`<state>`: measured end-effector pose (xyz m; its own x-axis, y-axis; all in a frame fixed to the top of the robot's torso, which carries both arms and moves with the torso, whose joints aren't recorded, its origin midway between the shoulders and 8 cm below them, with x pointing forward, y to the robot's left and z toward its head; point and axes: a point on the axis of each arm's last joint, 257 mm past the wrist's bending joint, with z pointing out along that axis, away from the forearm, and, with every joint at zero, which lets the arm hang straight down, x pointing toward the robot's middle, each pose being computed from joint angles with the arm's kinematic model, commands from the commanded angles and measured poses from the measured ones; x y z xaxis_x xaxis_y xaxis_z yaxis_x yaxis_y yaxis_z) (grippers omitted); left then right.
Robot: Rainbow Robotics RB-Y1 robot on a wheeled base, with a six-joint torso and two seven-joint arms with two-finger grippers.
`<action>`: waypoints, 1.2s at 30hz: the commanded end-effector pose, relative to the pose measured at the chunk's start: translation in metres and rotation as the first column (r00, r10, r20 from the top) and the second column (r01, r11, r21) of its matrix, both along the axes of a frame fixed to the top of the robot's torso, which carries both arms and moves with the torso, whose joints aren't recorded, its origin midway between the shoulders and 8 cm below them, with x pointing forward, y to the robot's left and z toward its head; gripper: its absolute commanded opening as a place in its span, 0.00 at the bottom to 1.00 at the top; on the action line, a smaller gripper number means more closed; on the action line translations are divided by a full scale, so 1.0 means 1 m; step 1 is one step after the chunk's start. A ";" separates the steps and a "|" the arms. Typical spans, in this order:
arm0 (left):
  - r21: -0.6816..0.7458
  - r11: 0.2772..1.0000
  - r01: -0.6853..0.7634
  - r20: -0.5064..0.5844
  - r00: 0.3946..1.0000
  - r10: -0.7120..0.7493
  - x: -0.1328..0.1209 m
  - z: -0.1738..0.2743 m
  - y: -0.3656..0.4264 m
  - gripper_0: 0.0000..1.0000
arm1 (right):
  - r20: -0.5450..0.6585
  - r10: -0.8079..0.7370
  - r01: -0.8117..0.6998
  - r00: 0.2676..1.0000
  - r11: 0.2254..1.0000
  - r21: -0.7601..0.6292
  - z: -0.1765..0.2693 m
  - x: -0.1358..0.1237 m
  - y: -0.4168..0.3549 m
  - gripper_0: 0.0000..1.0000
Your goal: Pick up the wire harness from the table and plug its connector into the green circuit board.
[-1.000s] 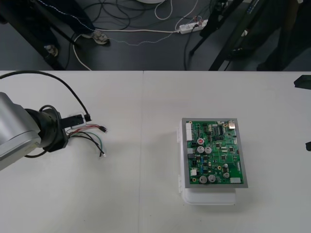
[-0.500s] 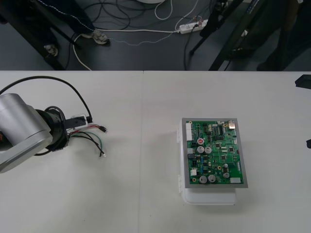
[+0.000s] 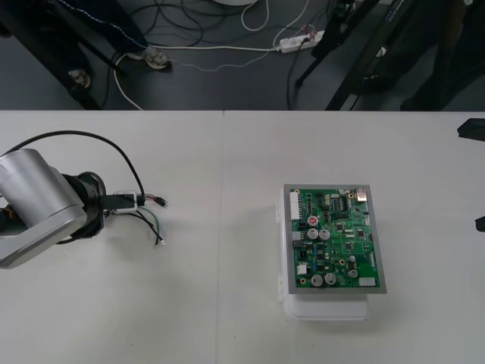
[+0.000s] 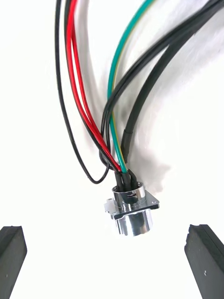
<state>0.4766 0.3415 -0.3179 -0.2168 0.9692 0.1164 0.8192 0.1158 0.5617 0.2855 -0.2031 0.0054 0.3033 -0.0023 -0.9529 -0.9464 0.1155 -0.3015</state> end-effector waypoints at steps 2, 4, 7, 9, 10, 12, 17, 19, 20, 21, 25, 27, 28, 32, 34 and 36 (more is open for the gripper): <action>-0.017 0.999 -0.031 0.008 0.999 0.031 0.012 -0.003 -0.009 1.00 | -0.040 0.019 -0.021 0.999 0.999 -0.042 -0.010 -0.004 0.002 1.00; -0.028 0.999 -0.034 0.009 0.999 0.034 0.014 -0.007 -0.010 1.00 | -0.040 0.019 -0.021 0.999 0.999 -0.043 -0.010 -0.004 0.002 1.00; -0.045 0.998 -0.038 0.009 0.999 0.038 0.016 -0.014 -0.014 1.00 | -0.040 0.018 -0.020 0.999 0.999 -0.047 -0.012 -0.003 0.002 1.00; -0.052 0.998 -0.040 0.010 0.999 0.041 0.018 -0.016 -0.015 1.00 | -0.040 0.012 -0.015 0.999 0.998 -0.059 -0.015 -0.002 0.002 1.00; -0.055 0.998 -0.041 0.010 0.999 0.042 0.018 -0.017 -0.015 1.00 | -0.040 0.011 -0.013 0.999 0.998 -0.060 -0.015 -0.001 0.002 1.00; -0.061 0.997 -0.042 0.010 0.999 0.042 0.017 -0.018 -0.018 1.00 | -0.044 0.010 -0.013 0.999 0.998 -0.061 -0.016 -0.001 0.002 1.00; -0.072 0.996 -0.056 0.006 0.998 0.057 0.018 -0.021 -0.019 1.00 | -0.047 0.010 -0.013 0.999 0.998 -0.061 -0.016 -0.001 0.002 1.00; -0.081 0.995 -0.065 0.006 0.998 0.066 0.020 -0.023 -0.020 1.00 | -0.046 0.011 -0.014 0.999 0.998 -0.061 -0.016 -0.001 0.003 1.00; -0.086 0.994 -0.068 0.008 0.998 0.068 0.021 -0.024 -0.021 1.00 | -0.047 0.010 -0.013 0.999 0.998 -0.061 -0.016 -0.001 0.002 1.00; -0.092 0.993 -0.073 0.009 0.997 0.074 0.022 -0.026 -0.021 1.00 | -0.046 0.011 -0.014 0.999 0.998 -0.061 -0.016 -0.001 0.003 1.00; -0.106 0.992 -0.075 0.013 0.997 0.076 0.026 -0.030 -0.022 1.00 | -0.048 0.011 -0.014 0.999 0.998 -0.061 -0.016 -0.001 0.003 1.00; -0.108 0.991 -0.073 0.011 0.997 0.075 0.025 -0.032 -0.024 1.00 | -0.048 0.013 -0.016 0.999 0.998 -0.061 -0.017 -0.001 0.003 1.00; -0.109 0.991 -0.072 0.013 0.997 0.074 0.026 -0.031 -0.024 1.00 | -0.050 0.013 -0.016 0.999 0.998 -0.061 -0.017 -0.001 0.003 1.00; -0.109 0.991 -0.072 0.014 0.997 0.074 0.026 -0.030 -0.024 1.00 | -0.049 0.012 -0.015 0.999 0.998 -0.061 -0.017 -0.001 0.003 1.00; -0.110 0.991 -0.072 0.014 0.997 0.074 0.026 -0.030 -0.024 1.00 | -0.050 0.013 -0.016 0.999 0.998 -0.061 -0.017 -0.001 0.003 1.00; -0.111 0.991 -0.071 0.016 0.997 0.073 0.027 -0.030 -0.024 1.00 | -0.051 0.014 -0.017 0.999 0.998 -0.061 -0.017 -0.001 0.004 1.00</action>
